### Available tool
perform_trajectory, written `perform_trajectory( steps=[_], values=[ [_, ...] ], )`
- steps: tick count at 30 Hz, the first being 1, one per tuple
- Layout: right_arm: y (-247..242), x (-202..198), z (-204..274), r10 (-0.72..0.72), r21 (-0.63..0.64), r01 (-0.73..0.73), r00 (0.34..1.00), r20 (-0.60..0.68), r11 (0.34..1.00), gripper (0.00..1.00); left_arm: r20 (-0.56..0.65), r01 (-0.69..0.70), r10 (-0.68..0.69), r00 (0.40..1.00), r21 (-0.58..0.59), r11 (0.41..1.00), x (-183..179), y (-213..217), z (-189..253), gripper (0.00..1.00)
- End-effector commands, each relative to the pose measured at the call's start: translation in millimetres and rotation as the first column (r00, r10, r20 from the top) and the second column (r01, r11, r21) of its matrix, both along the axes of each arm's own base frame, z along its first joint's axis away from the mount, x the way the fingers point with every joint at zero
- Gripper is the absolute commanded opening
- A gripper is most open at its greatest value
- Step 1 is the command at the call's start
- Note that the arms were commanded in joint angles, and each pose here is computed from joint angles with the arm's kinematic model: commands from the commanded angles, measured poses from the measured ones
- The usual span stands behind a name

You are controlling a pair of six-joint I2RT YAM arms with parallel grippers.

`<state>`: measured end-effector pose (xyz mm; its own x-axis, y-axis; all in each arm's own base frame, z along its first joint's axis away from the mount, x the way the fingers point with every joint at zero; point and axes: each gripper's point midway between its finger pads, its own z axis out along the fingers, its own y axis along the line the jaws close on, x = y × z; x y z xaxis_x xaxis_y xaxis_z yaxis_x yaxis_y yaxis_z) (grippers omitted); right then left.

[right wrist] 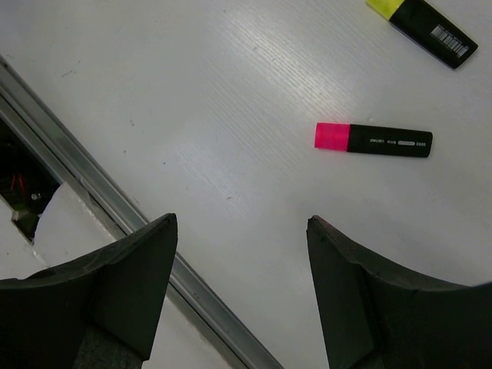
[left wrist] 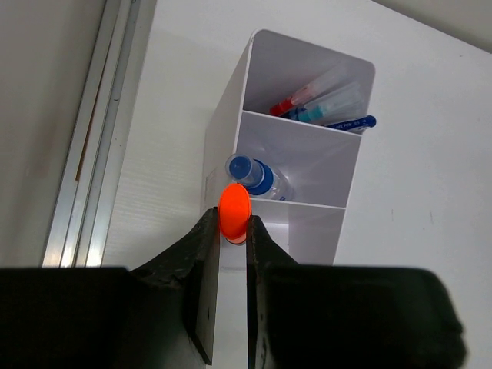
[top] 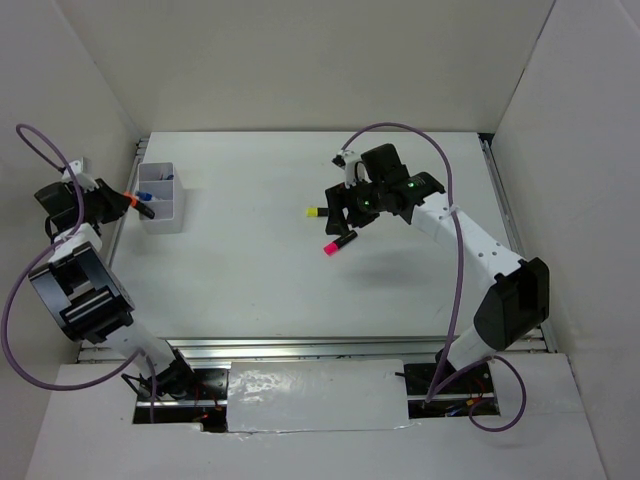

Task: Sort the stationery into containers
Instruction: Place the stationery into the container, then grab a piece of stationery with the right arm

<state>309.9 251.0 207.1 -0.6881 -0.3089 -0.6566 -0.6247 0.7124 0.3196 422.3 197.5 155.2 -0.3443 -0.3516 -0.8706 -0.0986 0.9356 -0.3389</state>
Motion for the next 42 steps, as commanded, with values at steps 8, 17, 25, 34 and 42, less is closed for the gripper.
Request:
perform_trajectory(
  steps=[8, 17, 25, 34, 42],
  values=[
    [5, 4, 3, 0.018, 0.014, -0.018, 1.000, 0.011, 1.000, 0.74, -0.007, 0.030, -0.030, 1.000, 0.070, 0.997, 4, -5, -19, 0.25],
    [7, 5, -1, 0.024, 0.012, -0.024, 1.000, 0.001, 1.000, 0.75, -0.024, 0.020, -0.018, 1.000, 0.048, 0.999, 8, -5, -27, 0.38],
    [5, 6, 1, 0.019, 0.011, -0.019, 1.000, 0.003, 1.000, 0.74, -0.026, 0.001, 0.000, 1.000, 0.063, 0.998, 10, -1, -21, 0.52],
    [-4, 15, 0, -0.031, -0.024, 0.032, 0.999, 0.032, 0.999, 0.74, 0.140, -0.026, 0.004, 0.990, 0.156, 0.987, 11, 2, 62, 0.65],
    [-16, 19, -29, 0.137, -0.190, -0.124, 0.989, 0.057, 0.974, 0.72, 0.213, 0.244, -0.341, 0.916, 0.379, 0.892, -12, -44, 161, 0.79]
  ],
)
